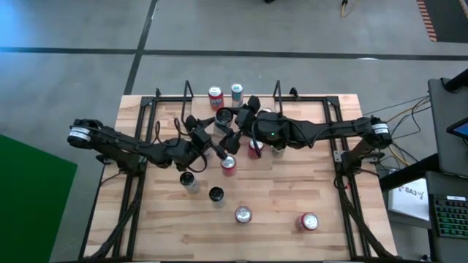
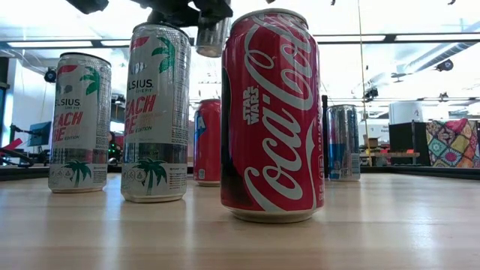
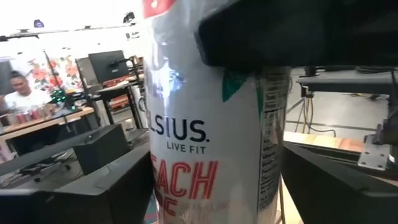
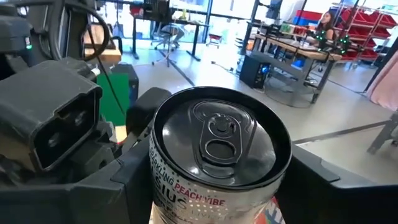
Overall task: Place canned beverage on shelf
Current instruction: Put the bottom right white soda can on the shelf
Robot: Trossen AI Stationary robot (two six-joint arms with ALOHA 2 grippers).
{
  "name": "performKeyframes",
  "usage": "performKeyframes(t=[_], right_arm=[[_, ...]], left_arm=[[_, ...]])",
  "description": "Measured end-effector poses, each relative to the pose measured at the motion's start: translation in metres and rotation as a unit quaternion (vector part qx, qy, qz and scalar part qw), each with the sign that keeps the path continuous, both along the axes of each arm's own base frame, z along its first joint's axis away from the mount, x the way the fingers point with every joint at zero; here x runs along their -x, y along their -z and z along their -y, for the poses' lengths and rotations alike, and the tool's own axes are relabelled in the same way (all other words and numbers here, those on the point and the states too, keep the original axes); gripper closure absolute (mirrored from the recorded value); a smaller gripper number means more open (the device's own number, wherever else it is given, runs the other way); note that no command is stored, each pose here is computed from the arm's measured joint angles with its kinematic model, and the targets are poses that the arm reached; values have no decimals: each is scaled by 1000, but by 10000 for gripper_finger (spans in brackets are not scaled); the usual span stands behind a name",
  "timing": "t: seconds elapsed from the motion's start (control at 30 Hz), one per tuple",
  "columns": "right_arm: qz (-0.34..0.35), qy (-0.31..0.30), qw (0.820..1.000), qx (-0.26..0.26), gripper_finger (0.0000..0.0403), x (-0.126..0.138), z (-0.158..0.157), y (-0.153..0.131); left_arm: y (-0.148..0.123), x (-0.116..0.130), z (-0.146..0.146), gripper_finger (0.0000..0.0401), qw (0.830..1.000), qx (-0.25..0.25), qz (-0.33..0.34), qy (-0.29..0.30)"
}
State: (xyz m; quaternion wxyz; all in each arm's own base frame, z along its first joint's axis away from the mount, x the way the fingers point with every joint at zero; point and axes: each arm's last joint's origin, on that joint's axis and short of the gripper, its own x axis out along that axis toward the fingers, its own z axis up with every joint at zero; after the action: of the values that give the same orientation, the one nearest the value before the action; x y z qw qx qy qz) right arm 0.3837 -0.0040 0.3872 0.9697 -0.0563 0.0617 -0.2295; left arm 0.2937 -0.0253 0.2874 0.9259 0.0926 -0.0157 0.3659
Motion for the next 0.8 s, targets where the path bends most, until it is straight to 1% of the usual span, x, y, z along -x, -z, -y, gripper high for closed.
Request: performKeyframes(t=[0.1, 0.2, 0.33, 0.5, 0.57, 0.6, 0.67, 0.73, 0.8], right_arm=[[0, -2, 1000, 5, 165, 3, 1, -3], [-14, -5, 1000, 12, 165, 11, 3, -8], [-41, -13, 999, 15, 165, 29, 9, -18], [-76, -70, 995, 12, 165, 57, 19, -31], [-106, -115, 988, 11, 165, 67, 19, -31], [-121, -150, 981, 10, 165, 71, 17, -31], [-151, -221, 963, -3, 165, 78, 13, -26], [-160, -287, 944, -14, 165, 81, 8, -20], [-154, -343, 927, -13, 165, 80, 4, -15]], left_arm=[[0, 0, 0, 81, 1000, -2, -2, 12], [2, 0, 1, 79, 999, -6, -15, 30], [2, 7, 2, 77, 995, -6, -24, 94], [-4, 18, 5, 77, 982, -13, -59, 181], [-6, 25, 6, 77, 970, -15, -79, 230], [-7, 27, 7, 77, 960, -15, -89, 264], [-8, 32, 11, 78, 936, -14, -101, 336], [-10, 37, 13, 79, 914, -10, -103, 392], [-12, 38, 15, 79, 902, -4, -92, 421]])
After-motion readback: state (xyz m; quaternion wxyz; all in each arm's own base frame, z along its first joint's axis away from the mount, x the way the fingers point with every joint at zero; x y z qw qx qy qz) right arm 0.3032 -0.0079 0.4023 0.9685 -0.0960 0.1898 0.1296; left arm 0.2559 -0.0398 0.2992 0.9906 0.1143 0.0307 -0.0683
